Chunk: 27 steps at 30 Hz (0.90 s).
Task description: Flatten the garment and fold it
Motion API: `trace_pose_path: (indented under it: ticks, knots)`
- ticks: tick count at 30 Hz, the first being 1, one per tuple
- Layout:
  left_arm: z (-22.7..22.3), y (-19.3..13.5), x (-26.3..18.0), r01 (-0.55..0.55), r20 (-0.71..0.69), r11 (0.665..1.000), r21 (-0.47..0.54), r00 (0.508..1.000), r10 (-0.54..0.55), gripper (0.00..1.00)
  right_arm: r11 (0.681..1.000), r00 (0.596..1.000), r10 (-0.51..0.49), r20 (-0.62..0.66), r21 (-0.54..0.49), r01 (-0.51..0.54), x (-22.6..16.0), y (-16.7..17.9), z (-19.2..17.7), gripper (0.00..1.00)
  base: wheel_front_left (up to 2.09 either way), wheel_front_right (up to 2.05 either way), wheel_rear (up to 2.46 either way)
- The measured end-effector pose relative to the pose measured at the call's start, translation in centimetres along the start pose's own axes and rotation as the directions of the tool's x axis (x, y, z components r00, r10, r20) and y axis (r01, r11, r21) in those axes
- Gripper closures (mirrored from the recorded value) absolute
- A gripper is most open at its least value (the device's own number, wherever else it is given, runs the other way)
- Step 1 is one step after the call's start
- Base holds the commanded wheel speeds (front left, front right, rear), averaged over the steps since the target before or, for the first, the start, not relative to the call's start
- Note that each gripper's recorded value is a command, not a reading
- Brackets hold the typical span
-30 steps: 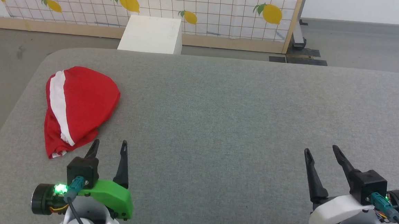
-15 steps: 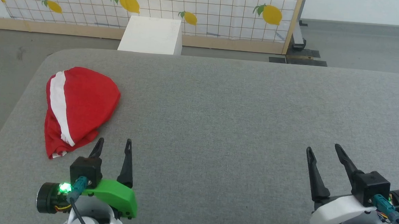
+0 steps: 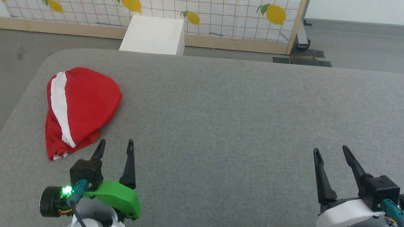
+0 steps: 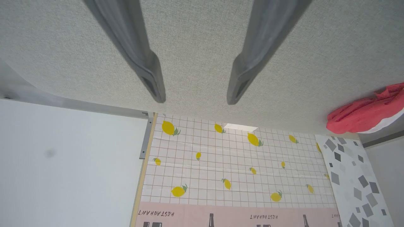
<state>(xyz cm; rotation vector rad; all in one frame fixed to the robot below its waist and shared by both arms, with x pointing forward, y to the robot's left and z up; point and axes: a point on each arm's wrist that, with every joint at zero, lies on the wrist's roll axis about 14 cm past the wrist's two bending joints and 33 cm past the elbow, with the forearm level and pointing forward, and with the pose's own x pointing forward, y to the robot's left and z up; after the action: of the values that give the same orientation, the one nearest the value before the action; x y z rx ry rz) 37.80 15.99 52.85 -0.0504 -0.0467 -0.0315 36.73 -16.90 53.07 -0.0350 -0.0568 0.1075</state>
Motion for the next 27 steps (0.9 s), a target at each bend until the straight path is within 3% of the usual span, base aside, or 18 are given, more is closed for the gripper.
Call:
trace_pose_path:
  ticks: [27]
  knots:
    - [-0.71,0.25,-0.05,-0.015,0.006,0.999,-0.041,1.0,0.015,0.0,1.0,0.999,-0.011,0.042,0.025,0.01,0.06,-0.3,0.25,0.0,0.0,0.0,0.0]
